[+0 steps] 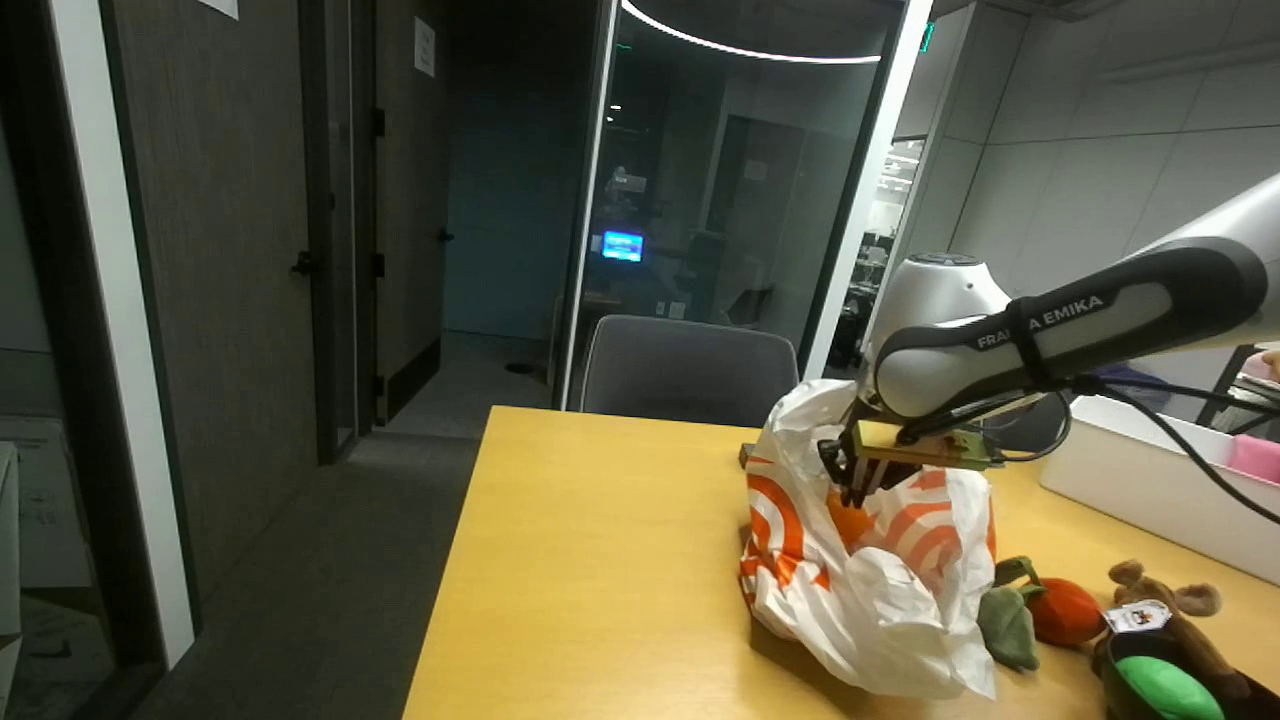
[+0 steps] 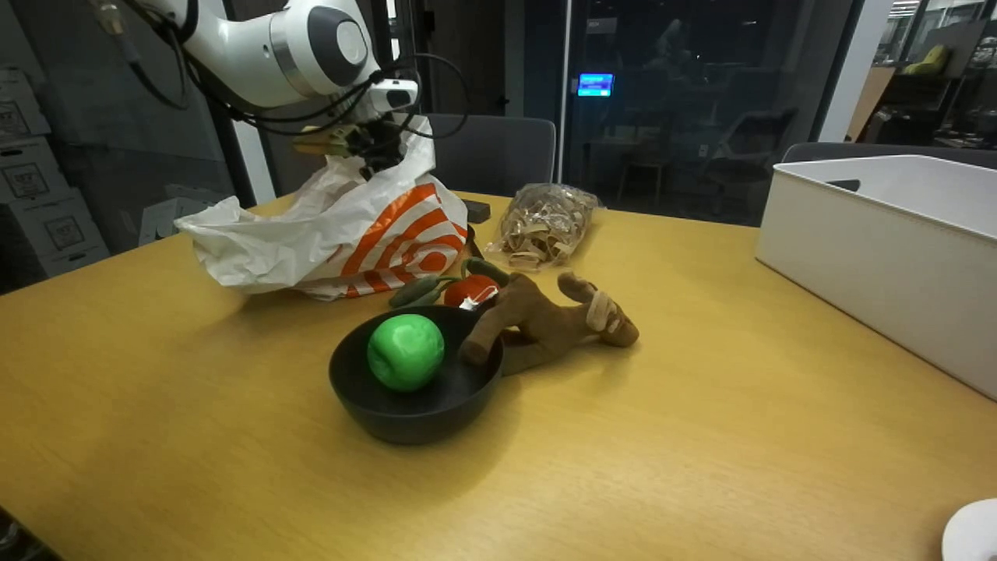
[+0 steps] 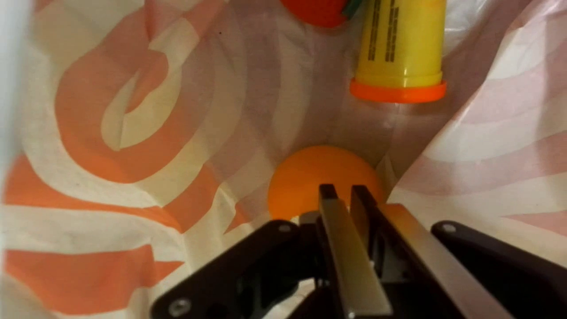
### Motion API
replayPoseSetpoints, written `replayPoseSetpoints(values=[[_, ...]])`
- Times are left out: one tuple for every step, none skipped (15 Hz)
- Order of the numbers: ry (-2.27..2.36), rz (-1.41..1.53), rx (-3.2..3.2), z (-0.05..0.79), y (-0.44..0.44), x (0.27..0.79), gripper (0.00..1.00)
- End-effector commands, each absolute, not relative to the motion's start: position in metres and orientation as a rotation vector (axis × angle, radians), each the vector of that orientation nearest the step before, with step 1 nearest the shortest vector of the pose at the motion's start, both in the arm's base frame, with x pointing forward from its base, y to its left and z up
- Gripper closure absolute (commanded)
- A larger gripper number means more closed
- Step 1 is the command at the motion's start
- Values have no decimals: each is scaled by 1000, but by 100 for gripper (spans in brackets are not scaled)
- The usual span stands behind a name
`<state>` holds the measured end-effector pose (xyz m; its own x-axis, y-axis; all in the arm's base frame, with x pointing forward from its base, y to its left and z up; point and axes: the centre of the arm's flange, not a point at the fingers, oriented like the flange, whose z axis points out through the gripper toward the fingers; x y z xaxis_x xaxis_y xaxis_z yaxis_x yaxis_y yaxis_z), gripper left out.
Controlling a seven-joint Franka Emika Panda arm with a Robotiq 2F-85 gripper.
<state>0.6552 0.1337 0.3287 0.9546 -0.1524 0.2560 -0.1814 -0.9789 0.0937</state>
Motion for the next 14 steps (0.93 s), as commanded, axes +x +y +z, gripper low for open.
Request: replayPoseSetpoints(values=[[-227, 387, 2955, 331, 137, 666, 53], [-218, 385, 2949, 329, 137, 669, 44], [-215, 384, 2943, 326, 137, 673, 37], [-219, 395, 2934, 323, 137, 676, 30], [-214, 411, 2929, 320, 136, 680, 21], [-210, 411, 2918, 318, 136, 683, 15], [-206, 419, 2917, 316, 135, 687, 6], [-203, 431, 2913, 314, 134, 691, 1], [-196, 429, 2920, 312, 133, 696, 0], [-187, 425, 2934, 311, 133, 700, 0], [-180, 430, 2942, 310, 133, 703, 0], [-174, 428, 2946, 309, 134, 705, 0], [-169, 416, 2955, 307, 135, 707, 0], [-165, 403, 2965, 305, 136, 709, 0]])
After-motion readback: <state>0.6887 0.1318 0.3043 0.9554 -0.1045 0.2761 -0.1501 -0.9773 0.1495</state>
